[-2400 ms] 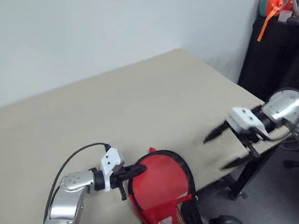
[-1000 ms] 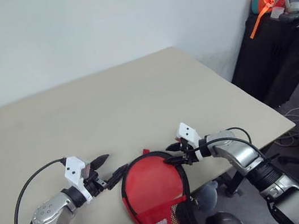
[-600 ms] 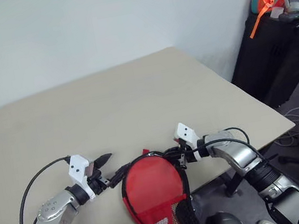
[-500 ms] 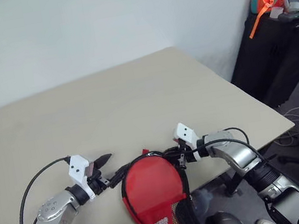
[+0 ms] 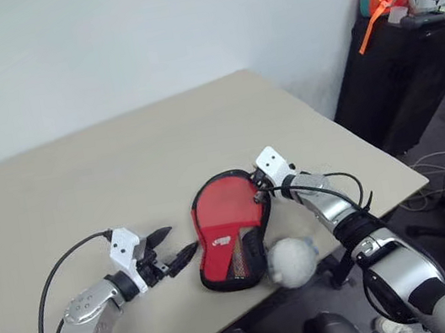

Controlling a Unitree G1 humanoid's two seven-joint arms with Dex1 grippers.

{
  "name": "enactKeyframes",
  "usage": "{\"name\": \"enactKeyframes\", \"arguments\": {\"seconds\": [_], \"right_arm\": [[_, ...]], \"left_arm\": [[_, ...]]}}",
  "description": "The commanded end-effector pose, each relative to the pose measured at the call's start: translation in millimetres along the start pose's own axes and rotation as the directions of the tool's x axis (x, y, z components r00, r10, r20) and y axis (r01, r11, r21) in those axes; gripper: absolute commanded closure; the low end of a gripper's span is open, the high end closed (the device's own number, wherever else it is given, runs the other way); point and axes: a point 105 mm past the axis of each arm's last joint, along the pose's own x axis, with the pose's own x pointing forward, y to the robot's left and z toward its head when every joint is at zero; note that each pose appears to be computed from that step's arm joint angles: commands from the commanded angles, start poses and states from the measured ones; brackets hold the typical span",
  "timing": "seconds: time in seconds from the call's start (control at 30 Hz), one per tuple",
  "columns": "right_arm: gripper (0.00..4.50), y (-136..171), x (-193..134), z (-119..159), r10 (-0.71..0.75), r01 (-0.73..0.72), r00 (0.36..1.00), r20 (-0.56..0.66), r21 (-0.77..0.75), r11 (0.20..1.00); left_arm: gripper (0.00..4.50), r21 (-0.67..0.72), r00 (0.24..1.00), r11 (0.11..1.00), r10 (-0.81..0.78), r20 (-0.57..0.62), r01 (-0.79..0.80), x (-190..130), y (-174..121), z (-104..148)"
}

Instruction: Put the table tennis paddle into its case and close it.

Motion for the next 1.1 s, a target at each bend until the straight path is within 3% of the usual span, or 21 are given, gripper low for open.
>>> {"name": "enactKeyframes", "arguments": {"seconds": [0.03, 0.07, 0.2, 0.53, 0.7, 0.83, 1.1], "right_arm": [[4.48, -14, 1, 14, -0.078, 0.079, 0.996, 0.043, -0.015, 0.997], [4.48, -14, 1, 13, -0.08, 0.08, 0.996, 0.038, -0.016, 0.997], [3.45, -10, 0, 15, -0.046, 0.045, 0.998, 0.049, 0.027, 0.999], [0.02, -37, -37, 32, -0.011, -0.008, 0.988, 0.153, 0.123, 0.992], [0.02, -29, -83, 43, 0.169, -0.222, 0.954, 0.246, 0.204, 0.953], [0.02, -10, -111, 39, 0.311, -0.362, 0.92, 0.239, 0.214, 0.907], [0.02, 21, -117, 31, 0.421, -0.466, 0.882, 0.213, 0.251, 0.848]], "left_arm": [[0.0, 0.04, 0.999, 0.999, 0.006, 0.033, -0.007, -1, 2, 12], [0.0, 0.04, 0.999, 0.999, 0.006, 0.033, -0.008, 0, 2, 11], [0.0, 0.042, 0.999, 0.999, 0.005, 0.033, -0.006, 2, 1, 12], [0.0, 0.09, 0.989, 0.988, 0.117, 0.091, -0.125, -2, 18, 24], [0.0, 0.091, 0.96, 0.961, 0.25, 0.128, -0.262, -17, 34, 24], [0.0, 0.076, 0.939, 0.941, 0.317, 0.136, -0.329, -32, 36, 19], [0.0, 0.034, 0.931, 0.933, 0.353, 0.089, -0.357, -46, 15, -2]]}}
